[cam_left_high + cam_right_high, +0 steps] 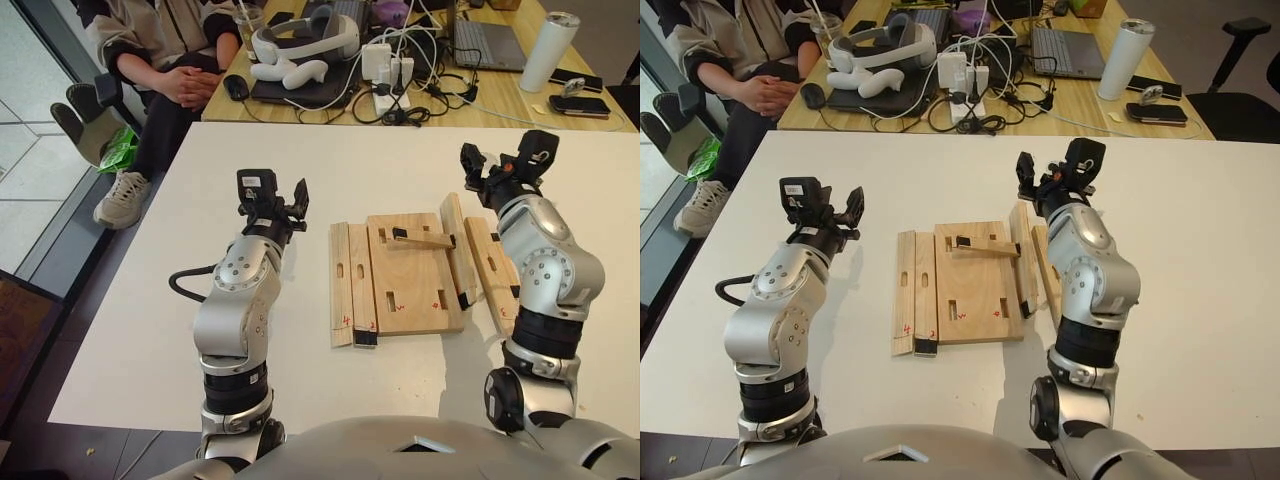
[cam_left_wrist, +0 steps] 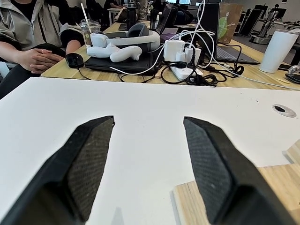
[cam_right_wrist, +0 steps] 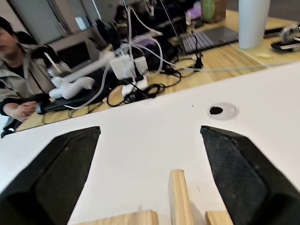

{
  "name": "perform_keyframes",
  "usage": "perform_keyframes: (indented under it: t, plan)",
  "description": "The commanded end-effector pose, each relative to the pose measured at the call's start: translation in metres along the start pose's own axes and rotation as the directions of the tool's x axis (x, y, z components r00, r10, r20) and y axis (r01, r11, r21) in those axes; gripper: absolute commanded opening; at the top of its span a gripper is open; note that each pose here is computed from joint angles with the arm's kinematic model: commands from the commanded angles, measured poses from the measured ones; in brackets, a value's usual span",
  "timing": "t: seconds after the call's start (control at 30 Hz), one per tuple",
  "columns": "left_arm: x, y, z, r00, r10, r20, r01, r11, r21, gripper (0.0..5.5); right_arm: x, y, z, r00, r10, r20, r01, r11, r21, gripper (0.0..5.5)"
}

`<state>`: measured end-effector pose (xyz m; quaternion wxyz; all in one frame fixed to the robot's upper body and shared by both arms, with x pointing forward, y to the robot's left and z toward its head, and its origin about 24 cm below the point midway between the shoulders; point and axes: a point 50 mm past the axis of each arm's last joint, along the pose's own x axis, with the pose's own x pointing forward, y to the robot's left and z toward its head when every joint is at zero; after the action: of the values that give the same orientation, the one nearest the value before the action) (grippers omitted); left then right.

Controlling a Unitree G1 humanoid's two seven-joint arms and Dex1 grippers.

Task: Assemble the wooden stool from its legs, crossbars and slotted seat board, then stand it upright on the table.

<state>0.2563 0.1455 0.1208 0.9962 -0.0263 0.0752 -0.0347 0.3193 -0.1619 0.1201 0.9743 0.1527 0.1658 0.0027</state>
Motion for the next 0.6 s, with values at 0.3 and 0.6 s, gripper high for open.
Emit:
perform_keyframes:
  t: [0.3,0.6]
  plan:
    - [0.000,-0.003,0.001,1.000,-0.002,0.002,0.002,1.000,-0.005,2.75,0.035,-0.020,-0.010,0.918,-0.075,-0.388,0.087,0.996,0.013,3.95]
    - [0.001,-0.005,0.001,1.000,-0.009,0.002,0.009,1.000,-0.008,2.75,0.045,-0.019,-0.031,0.867,0.007,-0.499,0.012,0.999,0.035,3.95]
